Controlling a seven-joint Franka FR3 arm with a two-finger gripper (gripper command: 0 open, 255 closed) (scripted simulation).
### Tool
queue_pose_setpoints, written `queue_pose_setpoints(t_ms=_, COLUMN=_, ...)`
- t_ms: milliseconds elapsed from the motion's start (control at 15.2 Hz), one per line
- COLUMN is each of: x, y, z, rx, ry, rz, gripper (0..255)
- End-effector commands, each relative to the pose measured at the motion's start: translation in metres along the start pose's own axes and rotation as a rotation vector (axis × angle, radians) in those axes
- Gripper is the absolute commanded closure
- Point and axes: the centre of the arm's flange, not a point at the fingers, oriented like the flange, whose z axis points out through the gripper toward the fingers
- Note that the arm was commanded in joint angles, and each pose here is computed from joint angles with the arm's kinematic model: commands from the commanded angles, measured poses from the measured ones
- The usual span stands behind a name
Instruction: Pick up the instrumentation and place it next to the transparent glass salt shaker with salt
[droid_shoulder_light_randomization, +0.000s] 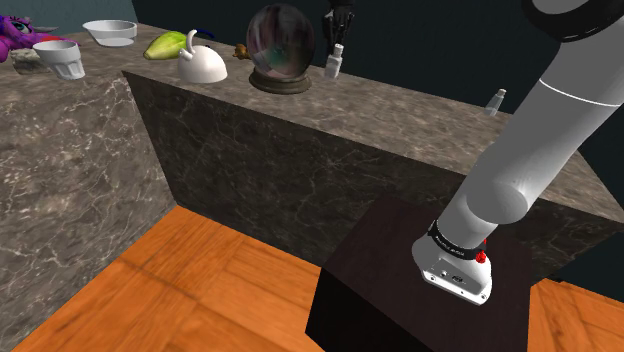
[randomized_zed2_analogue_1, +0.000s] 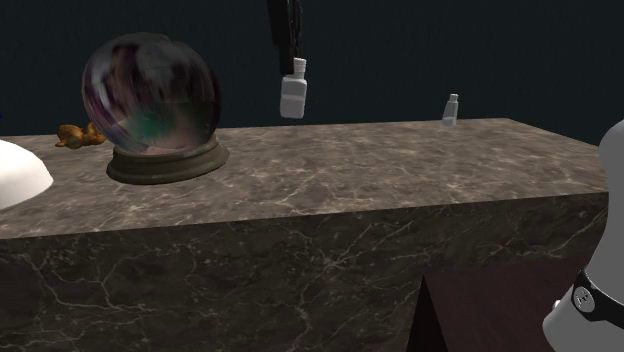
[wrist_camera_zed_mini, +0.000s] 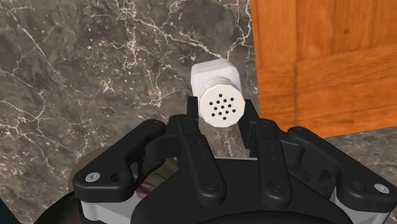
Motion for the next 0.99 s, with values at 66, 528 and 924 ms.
queue_pose_setpoints(t_ms=66, x=-0.001, y=0.000, z=-0.016, rx=0.000, ry=0.000, rz=0.000, gripper=255)
queue_pose_setpoints(t_ms=528, x=-0.049, y=0.045, z=-0.021, rx=0.000, ry=0.000, rz=0.000, gripper=255)
queue_pose_setpoints(t_ms=924, x=-0.106, y=0.099, z=-0.021, rx=0.000, ry=0.000, rz=0.000, gripper=255)
